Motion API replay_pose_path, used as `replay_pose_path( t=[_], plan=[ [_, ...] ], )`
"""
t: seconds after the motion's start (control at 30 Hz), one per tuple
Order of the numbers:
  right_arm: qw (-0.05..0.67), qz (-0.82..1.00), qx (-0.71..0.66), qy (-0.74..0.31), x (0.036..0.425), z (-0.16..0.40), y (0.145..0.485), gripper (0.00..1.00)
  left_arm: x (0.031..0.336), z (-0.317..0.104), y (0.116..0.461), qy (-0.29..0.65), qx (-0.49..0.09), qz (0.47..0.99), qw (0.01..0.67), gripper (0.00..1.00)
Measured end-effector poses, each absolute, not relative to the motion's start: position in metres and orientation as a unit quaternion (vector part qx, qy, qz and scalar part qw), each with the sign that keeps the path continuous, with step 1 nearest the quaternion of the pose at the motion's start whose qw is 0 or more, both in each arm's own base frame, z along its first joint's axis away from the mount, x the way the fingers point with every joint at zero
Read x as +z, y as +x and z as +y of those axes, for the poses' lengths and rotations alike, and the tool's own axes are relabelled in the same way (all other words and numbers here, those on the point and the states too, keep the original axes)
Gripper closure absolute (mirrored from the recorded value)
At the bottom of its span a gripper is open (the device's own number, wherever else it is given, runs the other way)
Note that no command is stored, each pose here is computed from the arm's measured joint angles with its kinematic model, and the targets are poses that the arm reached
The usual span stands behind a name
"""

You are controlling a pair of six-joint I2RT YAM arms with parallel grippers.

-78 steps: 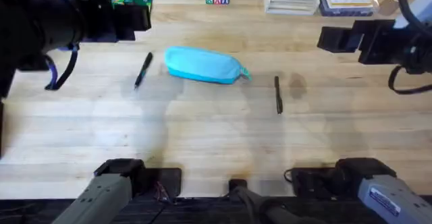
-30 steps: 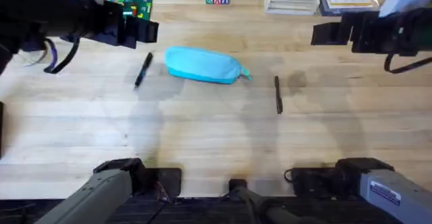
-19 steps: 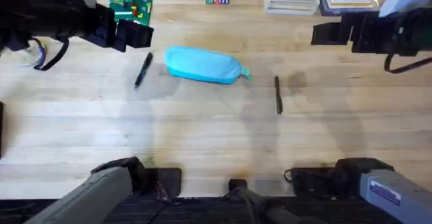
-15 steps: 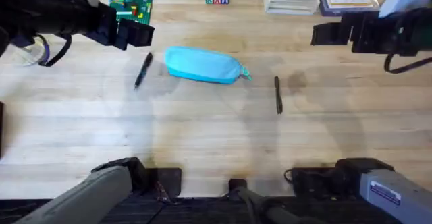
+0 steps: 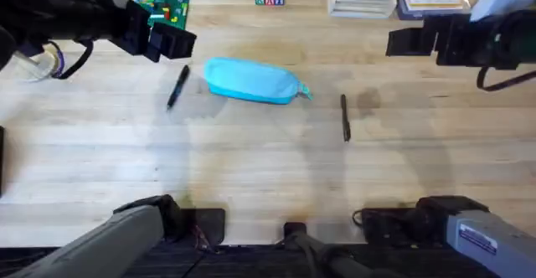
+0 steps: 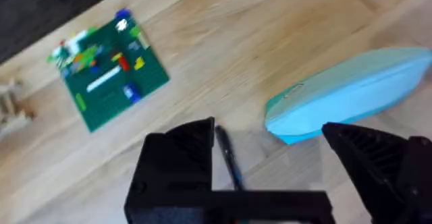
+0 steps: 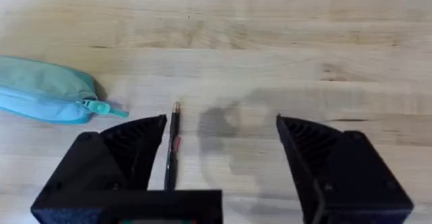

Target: Unzip the bag, pick up the pens from the table one at a time and place them inside, then zip the bag closed.

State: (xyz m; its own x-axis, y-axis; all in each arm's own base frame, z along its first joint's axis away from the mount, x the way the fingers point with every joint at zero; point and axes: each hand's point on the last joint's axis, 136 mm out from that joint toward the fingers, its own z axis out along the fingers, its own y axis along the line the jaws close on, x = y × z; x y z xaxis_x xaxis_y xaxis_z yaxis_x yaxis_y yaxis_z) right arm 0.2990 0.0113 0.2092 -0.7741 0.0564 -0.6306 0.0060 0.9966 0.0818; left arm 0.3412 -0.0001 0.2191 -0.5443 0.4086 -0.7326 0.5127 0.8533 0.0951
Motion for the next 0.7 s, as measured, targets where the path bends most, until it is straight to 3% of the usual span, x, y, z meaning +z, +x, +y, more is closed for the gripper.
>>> replay_pose_path(
  t=[0.3, 0.7],
  plan=[
    [0.336, 0.941, 0.038, 0.017, 0.209, 0.011, 0.299, 0.004, 0.223, -0.025, 0.336, 0.388, -0.143, 0.795, 0.443, 0.008],
    [0.336, 0.941, 0.038, 0.017, 0.209, 0.011, 0.299, 0.004, 0.22, -0.029, 0.335, 0.413, -0.222, 0.741, 0.481, 0.01]
  ],
)
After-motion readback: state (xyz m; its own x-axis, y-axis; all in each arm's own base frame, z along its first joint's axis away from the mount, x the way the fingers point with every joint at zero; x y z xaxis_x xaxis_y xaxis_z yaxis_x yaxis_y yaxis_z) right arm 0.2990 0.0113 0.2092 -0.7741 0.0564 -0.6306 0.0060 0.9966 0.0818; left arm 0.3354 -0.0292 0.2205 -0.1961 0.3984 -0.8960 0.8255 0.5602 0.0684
